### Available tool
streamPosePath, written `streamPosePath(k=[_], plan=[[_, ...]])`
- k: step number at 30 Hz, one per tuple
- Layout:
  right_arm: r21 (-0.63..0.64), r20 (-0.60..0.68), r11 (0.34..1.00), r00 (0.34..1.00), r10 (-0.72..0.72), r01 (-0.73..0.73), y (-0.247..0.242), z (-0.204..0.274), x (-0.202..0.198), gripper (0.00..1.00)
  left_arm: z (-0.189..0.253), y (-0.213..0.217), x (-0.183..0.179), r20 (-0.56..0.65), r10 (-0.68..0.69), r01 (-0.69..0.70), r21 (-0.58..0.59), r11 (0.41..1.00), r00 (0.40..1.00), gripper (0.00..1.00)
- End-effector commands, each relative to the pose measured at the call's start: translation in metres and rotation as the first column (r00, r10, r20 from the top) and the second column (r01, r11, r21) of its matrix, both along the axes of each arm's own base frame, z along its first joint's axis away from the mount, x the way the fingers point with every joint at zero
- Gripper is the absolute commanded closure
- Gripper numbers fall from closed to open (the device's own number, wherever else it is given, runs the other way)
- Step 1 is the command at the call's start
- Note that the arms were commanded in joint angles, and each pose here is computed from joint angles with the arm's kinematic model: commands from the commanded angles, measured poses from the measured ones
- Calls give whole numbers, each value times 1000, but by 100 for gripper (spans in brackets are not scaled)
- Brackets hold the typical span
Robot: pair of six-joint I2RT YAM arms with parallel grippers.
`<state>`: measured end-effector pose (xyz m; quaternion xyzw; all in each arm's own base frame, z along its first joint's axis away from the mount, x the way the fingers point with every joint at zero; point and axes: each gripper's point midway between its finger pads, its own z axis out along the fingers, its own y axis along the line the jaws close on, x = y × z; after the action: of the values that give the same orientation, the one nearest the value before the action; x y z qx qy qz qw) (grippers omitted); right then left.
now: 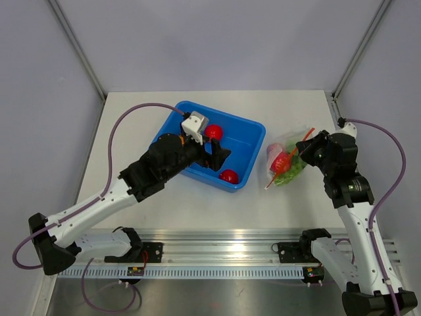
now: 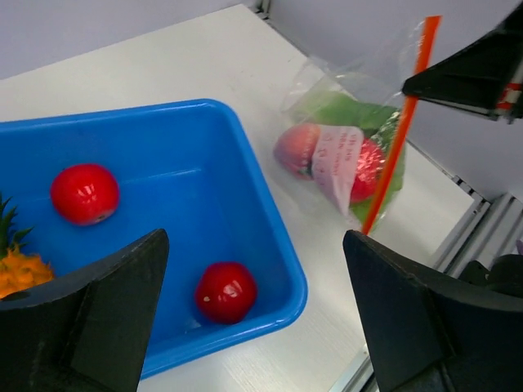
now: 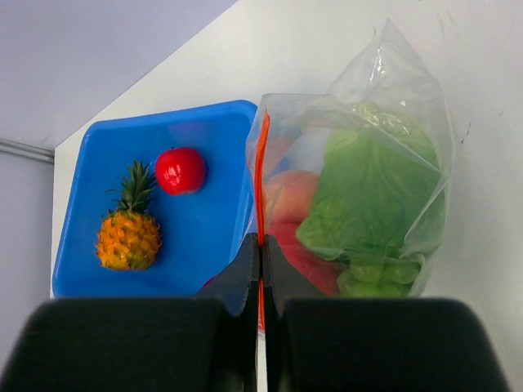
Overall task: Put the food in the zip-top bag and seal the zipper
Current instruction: Place the zipper food storage bag at the center of the board.
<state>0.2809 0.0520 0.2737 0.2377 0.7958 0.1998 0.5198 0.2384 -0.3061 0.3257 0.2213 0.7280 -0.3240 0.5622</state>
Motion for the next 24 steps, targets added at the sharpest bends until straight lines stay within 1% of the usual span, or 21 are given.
streamPosePath(k=[1, 6, 7, 8, 9, 10, 11, 12, 13, 14, 16, 17, 19, 24], plan=[[-50, 141, 998, 989, 32, -25, -1, 51, 4, 100, -6, 11, 5, -29, 49, -50, -5, 999, 998, 9], [-85, 90, 996, 996, 5, 3, -6, 46, 28, 100, -14, 11, 5, -49, 49, -48, 22, 999, 998, 8], [-88, 90, 996, 996, 1, 7, -7, 48, 33, 100, -14, 12, 5, -50, 51, -49, 24, 998, 997, 6], [-100, 54, 995, 998, -10, 16, -8, 37, 44, 98, -15, 12, 6, -52, 52, -51, 30, 998, 997, 3], [-108, 20, 994, 1000, -13, 15, -8, 30, 48, 82, -15, 12, 6, -51, 53, -52, 32, 998, 997, 2], [-114, 9, 993, 1000, -8, 9, -8, 34, 52, 45, -17, 14, 6, -58, 58, -56, 42, 998, 997, 1], [-121, -37, 993, 999, -1, -4, -6, 24, 58, 31, -17, 15, 6, -58, 61, -59, 46, 997, 996, 1], [-119, -58, 993, 998, -3, -4, -6, 21, 57, 20, -17, 17, 6, -56, 64, -61, 52, 997, 996, 1], [-118, -63, 993, 998, -7, -1, -6, 20, 58, 12, -17, 19, 6, -57, 70, -67, 55, 996, 996, 1], [-125, -57, 992, 998, -35, 28, -12, 21, 56, 1, -18, 21, 6, -57, 74, -71, 57, 996, 996, 1], [-139, -56, 989, 996, -65, 57, -18, 19, 50, 0, -16, 25, 7, -51, 82, -79, 58, 995, 995, 1], [-154, -38, 983, 994, -103, 96, -26, 24, 46, 1, -16, 25, 7, -51, 86, -83, 56, 995, 995, 1], [-176, -51, 975, 988, -144, 133, -35, 22, 37, 1, -14, 28, 8, -53, 92, -89, 59, 994, 994, 1], [-245, -86, 926, 945, -315, 286, -67, 20, 11, 1, -13, 31, 9, -57, 100, -96, 69, 993, 993, 1]])
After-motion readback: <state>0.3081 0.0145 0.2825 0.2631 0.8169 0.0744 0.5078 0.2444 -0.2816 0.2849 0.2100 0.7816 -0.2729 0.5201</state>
